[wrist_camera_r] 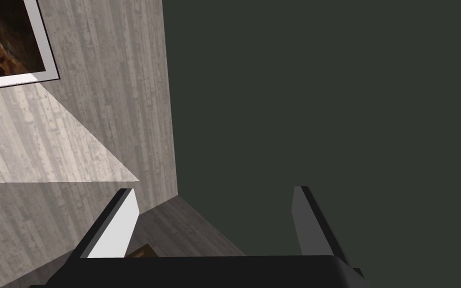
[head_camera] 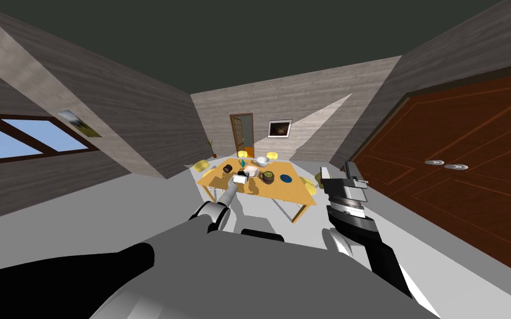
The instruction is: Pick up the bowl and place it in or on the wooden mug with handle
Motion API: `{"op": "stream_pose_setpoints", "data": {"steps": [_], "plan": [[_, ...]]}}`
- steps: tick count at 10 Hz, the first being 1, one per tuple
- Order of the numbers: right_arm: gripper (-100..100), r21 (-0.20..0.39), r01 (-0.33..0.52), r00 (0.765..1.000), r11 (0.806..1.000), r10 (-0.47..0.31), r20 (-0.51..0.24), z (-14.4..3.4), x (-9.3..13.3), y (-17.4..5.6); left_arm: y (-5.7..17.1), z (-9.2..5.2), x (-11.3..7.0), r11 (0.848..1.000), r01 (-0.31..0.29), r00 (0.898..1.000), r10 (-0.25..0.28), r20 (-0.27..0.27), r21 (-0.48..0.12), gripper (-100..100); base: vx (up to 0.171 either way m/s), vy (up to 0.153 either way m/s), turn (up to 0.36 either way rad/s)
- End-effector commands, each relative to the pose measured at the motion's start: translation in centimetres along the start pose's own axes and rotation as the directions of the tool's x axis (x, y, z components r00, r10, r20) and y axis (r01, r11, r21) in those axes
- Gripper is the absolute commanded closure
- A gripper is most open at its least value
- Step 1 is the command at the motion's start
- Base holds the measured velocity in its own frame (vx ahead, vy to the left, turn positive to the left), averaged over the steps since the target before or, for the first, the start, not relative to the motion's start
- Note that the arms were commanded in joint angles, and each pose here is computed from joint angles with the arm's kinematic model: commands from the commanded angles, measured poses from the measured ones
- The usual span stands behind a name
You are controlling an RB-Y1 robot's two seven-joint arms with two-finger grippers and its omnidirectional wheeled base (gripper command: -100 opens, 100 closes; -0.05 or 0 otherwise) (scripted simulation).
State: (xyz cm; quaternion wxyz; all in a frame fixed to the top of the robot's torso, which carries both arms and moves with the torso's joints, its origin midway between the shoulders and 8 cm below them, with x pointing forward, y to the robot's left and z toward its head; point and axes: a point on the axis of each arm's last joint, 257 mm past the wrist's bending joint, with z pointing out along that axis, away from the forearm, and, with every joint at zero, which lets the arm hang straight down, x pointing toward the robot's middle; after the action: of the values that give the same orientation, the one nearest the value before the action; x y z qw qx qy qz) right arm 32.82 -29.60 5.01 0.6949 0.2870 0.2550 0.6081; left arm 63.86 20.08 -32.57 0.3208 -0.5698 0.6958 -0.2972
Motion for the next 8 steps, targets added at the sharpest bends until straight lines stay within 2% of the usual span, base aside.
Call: {"op": "stream_pose_setpoints", "data": {"steps": [1, 7, 8], "plan": [[0, 0.0, 0.0, 1.0, 1.0, 0.0, 0.0, 0.0, 0.0, 0.0, -1.0, 0.0, 0.2, 1.0, 0.001, 1.0, -0.001, -0.002, -0.005, 100, 0.009, -0.104, 0.06], [0, 0.0, 0.0, 1.0, 1.0, 0.0, 0.0, 0.0, 0.0, 0.0, -3.7, 0.0, 1.0, 0.999, 0.018, 1.0, -0.018, 0.0, -0.036, 100, 0.029, -0.105, 0.056], [0, 0.0, 0.0, 1.0, 1.0, 0.0, 0.0, 0.0, 0.0, 0.0, -4.3, 0.1, 1.6, 0.998, 0.026, 1.0, -0.026, -0.002, -0.049, 100, 0.062, -0.129, 0.09]]}}
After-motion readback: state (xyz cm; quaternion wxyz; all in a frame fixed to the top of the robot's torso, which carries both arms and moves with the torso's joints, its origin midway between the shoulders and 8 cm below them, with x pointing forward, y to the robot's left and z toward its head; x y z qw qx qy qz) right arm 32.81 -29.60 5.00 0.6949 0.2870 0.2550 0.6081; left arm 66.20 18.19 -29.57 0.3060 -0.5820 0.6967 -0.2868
